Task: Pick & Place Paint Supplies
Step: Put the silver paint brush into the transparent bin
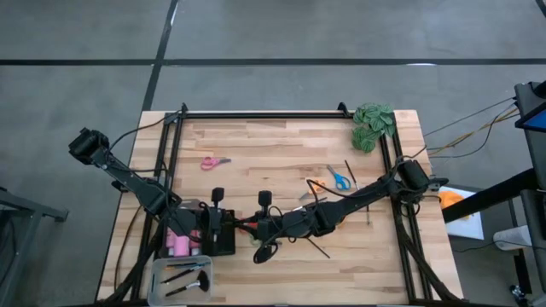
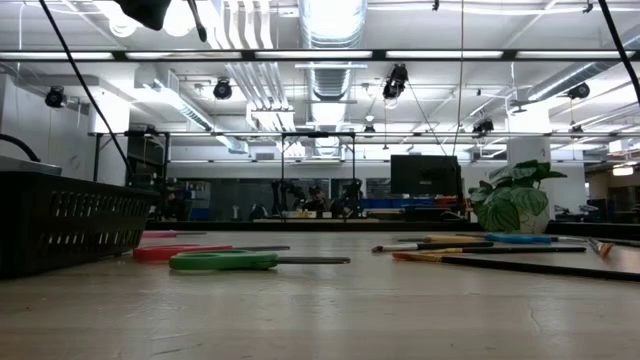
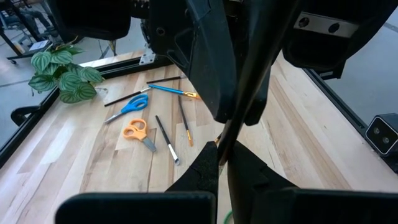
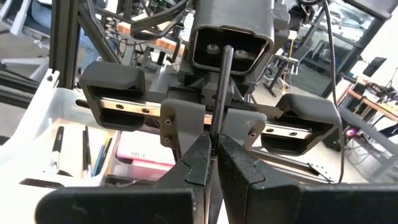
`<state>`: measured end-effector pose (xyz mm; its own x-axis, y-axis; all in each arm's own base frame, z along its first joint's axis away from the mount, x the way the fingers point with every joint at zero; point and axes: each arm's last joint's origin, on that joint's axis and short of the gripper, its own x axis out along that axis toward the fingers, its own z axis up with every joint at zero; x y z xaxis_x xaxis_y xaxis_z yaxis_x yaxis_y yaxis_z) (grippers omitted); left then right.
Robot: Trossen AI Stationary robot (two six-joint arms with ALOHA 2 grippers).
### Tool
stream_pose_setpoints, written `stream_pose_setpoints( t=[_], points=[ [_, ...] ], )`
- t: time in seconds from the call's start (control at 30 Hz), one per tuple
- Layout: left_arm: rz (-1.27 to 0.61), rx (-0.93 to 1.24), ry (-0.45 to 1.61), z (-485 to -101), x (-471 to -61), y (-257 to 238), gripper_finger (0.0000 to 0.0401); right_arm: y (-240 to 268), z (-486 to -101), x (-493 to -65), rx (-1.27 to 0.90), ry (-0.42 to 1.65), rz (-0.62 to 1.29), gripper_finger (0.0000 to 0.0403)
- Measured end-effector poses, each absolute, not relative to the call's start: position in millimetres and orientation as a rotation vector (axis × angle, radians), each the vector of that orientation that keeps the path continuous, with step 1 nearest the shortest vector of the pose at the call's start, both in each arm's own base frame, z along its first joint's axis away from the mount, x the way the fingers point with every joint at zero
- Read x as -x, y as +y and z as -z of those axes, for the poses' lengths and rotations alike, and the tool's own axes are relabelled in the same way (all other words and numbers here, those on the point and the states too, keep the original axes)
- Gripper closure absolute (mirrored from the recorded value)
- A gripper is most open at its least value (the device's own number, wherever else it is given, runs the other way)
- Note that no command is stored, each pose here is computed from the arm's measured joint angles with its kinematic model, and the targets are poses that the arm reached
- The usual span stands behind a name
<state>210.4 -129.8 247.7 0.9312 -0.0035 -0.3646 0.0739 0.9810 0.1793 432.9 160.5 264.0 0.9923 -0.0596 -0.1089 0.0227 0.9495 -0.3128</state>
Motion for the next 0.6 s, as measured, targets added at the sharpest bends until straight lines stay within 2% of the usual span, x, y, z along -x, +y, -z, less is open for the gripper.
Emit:
stream_pose_setpoints(
  t=[0.4,0.6],
  points=[
    [0.040,-0.192,0.372,-247.7,-210.4,-129.9,0.0393,160.8,-263.7,-432.8,0.322,0.119,0.042,0.0383],
    [0.039,-0.189,0.371,-247.8,-210.5,-129.9,0.0393,161.2,-263.2,-432.7,0.373,0.123,0.042,0.0331]
  ],
)
